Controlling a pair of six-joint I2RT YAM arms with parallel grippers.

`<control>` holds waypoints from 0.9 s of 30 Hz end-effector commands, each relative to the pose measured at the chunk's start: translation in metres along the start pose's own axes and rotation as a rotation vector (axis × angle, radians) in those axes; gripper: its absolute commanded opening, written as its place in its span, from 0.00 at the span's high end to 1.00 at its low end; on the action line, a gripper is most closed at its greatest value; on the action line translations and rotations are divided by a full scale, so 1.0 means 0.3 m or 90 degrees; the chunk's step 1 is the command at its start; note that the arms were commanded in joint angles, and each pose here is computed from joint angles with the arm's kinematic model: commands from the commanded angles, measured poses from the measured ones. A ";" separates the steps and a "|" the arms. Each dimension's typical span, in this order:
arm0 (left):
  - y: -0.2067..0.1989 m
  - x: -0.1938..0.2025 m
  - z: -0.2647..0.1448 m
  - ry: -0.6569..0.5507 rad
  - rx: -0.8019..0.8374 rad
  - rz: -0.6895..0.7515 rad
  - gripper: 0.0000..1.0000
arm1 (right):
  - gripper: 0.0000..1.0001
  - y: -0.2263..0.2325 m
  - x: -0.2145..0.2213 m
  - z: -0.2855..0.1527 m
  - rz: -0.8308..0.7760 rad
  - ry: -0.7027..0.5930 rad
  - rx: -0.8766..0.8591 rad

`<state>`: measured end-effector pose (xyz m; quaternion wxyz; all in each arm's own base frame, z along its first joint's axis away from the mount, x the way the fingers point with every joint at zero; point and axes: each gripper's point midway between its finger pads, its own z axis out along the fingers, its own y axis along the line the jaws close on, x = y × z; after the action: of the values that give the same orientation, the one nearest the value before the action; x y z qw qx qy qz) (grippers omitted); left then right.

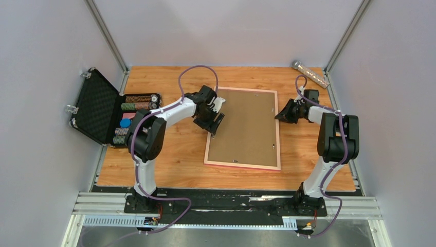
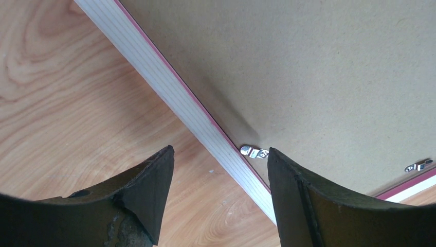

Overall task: Put the photo into the frame
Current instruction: Install the photo frame at the center of the board.

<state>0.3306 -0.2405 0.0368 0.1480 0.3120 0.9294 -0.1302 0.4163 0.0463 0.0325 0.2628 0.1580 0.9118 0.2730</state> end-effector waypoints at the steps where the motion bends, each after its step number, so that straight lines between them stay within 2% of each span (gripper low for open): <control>1: -0.014 -0.115 -0.075 -0.071 0.001 0.018 0.26 | 1.00 0.009 -0.038 0.011 0.001 -0.020 -0.011; 10: 0.019 -0.099 -0.033 -0.050 -0.026 0.018 0.30 | 1.00 0.004 -0.038 0.012 0.003 -0.019 -0.011; 27: 0.034 -0.026 0.042 -0.019 -0.032 0.007 0.32 | 1.00 -0.001 -0.043 0.010 0.004 -0.021 -0.011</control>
<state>0.3424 -0.2407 0.0295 0.1607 0.3095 0.9301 -0.1156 0.4164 0.0453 0.0326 0.2628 0.1592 0.9113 0.2741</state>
